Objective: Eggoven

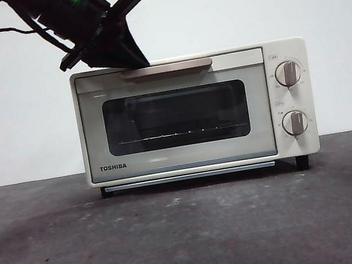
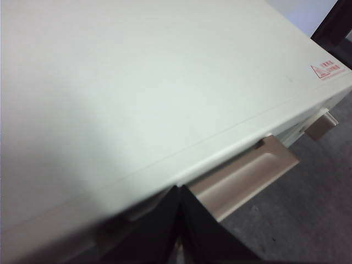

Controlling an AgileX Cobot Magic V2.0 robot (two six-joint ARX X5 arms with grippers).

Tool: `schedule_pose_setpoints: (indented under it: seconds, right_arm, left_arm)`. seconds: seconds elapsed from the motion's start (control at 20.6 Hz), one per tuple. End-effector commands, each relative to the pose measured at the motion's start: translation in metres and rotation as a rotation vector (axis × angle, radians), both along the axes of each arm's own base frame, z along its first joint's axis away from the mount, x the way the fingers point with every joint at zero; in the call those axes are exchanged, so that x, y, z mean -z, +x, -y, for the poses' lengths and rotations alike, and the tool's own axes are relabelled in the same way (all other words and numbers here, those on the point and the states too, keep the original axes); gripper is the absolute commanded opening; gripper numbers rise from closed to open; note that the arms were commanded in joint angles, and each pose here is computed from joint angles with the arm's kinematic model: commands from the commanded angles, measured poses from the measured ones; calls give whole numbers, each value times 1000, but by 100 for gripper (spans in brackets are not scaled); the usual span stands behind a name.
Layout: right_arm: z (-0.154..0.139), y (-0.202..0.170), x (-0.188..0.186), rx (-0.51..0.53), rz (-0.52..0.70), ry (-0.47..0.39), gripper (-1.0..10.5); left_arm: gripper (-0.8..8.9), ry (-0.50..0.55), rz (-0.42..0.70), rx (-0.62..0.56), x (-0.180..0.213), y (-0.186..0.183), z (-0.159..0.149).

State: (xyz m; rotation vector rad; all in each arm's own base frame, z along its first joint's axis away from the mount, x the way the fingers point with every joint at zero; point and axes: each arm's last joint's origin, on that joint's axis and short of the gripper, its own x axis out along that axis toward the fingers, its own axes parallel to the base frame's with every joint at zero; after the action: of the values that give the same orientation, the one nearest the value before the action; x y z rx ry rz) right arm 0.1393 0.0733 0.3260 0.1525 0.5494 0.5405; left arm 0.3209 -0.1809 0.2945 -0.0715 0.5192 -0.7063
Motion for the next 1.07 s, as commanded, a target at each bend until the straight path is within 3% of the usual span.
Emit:
schedule_pose_setpoints:
  seconds: [0.05, 0.87, 1.07]
  right_arm:
    - [-1, 1, -4, -9, 20, -2, 3]
    - [-2, 2, -4, -10, 30, 2, 3]
    - [-4, 7, -5, -9, 41, 11, 3]
  left_arm:
    - [7, 78, -70, 64, 18, -5, 16]
    - [7, 259, -310, 289, 38, -72, 67]
    - [7, 264, -311, 305, 30, -81, 66]
